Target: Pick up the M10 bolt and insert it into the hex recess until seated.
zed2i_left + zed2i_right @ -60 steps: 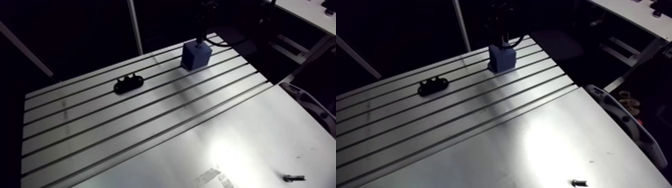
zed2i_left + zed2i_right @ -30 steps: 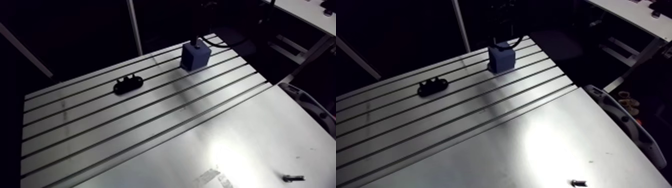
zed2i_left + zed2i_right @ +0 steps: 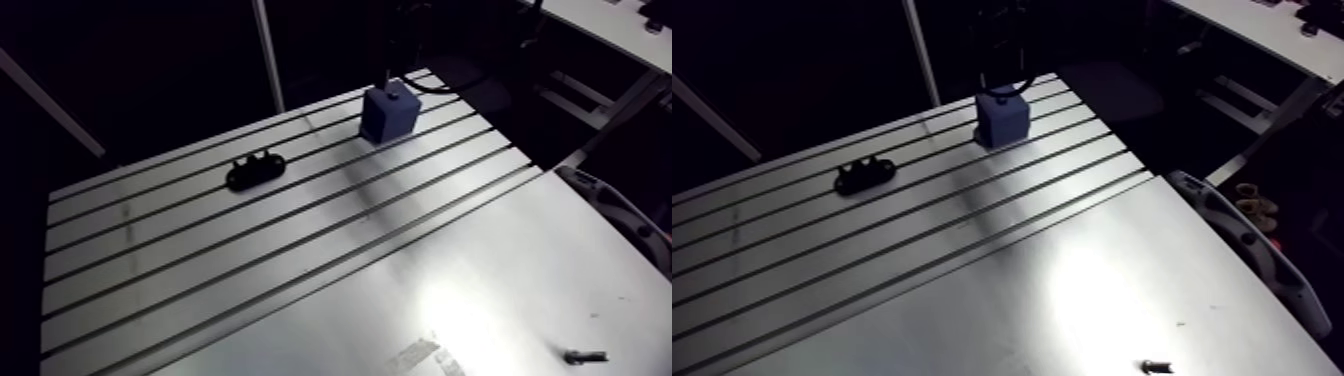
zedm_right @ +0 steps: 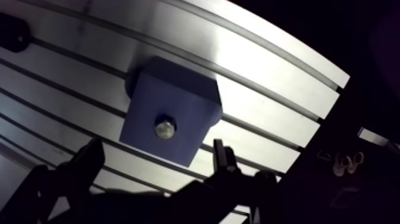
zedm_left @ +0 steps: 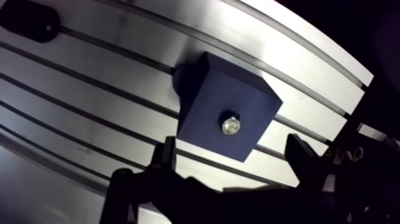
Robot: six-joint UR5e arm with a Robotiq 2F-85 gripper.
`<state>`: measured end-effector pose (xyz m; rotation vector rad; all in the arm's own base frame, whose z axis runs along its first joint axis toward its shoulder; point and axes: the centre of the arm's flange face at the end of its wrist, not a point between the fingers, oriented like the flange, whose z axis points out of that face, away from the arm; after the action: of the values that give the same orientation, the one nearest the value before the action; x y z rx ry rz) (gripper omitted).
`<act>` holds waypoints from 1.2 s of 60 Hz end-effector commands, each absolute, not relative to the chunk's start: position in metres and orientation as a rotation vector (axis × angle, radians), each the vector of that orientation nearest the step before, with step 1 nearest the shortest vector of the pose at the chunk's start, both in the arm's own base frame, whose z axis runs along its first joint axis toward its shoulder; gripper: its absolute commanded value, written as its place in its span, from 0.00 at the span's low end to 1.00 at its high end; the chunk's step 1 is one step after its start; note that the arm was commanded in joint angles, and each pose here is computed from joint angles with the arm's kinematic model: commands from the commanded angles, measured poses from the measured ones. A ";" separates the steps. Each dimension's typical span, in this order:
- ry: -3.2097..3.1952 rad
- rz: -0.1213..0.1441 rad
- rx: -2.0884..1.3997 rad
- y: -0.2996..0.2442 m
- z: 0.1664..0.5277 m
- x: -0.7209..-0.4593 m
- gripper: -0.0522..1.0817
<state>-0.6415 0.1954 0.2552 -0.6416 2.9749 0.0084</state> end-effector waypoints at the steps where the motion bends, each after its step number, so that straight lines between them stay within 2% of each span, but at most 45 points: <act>1: 3.003 -0.002 -0.578 0.197 0.260 -0.640 0.05; 8: 3.017 0.008 -0.544 0.197 0.266 -0.640 0.05; 14: 3.020 0.007 -0.498 0.195 0.264 -0.638 0.06; 24: 3.033 0.008 -0.414 0.193 0.266 -0.637 0.17; 27: 3.043 0.004 -0.367 0.193 0.268 -0.637 0.28; 28: 3.043 0.004 -0.367 0.193 0.268 -0.637 0.28; 29: 3.048 0.001 -0.341 0.193 0.270 -0.637 0.35; 30: 3.048 0.001 -0.341 0.193 0.270 -0.637 0.35; 31: 3.054 0.000 -0.314 0.193 0.271 -0.637 0.43; 32: 3.054 0.000 -0.314 0.193 0.271 -0.637 0.43; 34: 3.062 -0.004 -0.262 0.192 0.272 -0.637 0.57; 35: 3.062 -0.004 -0.262 0.192 0.272 -0.637 0.57; 36: 3.065 -0.007 -0.240 0.192 0.272 -0.637 0.65; 37: 3.065 -0.007 -0.240 0.192 0.272 -0.637 0.65; 38: 3.070 -0.011 -0.220 0.191 0.273 -0.638 0.73; 39: 3.070 -0.011 -0.220 0.191 0.273 -0.638 0.73; 40: 3.073 -0.020 -0.197 0.190 0.274 -0.639 0.80; 41: 3.073 -0.020 -0.197 0.190 0.274 -0.639 0.80; 42: 3.073 -0.028 -0.182 0.190 0.276 -0.639 0.85; 46: 3.072 -0.036 -0.177 0.188 0.280 -0.639 0.92; 55: 3.074 -0.032 -0.179 0.189 0.283 -0.640 0.96; 72: 3.078 -0.017 -0.189 0.195 0.286 -0.643 0.95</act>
<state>-0.6412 0.1918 0.2834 -0.1896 3.0757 -0.0263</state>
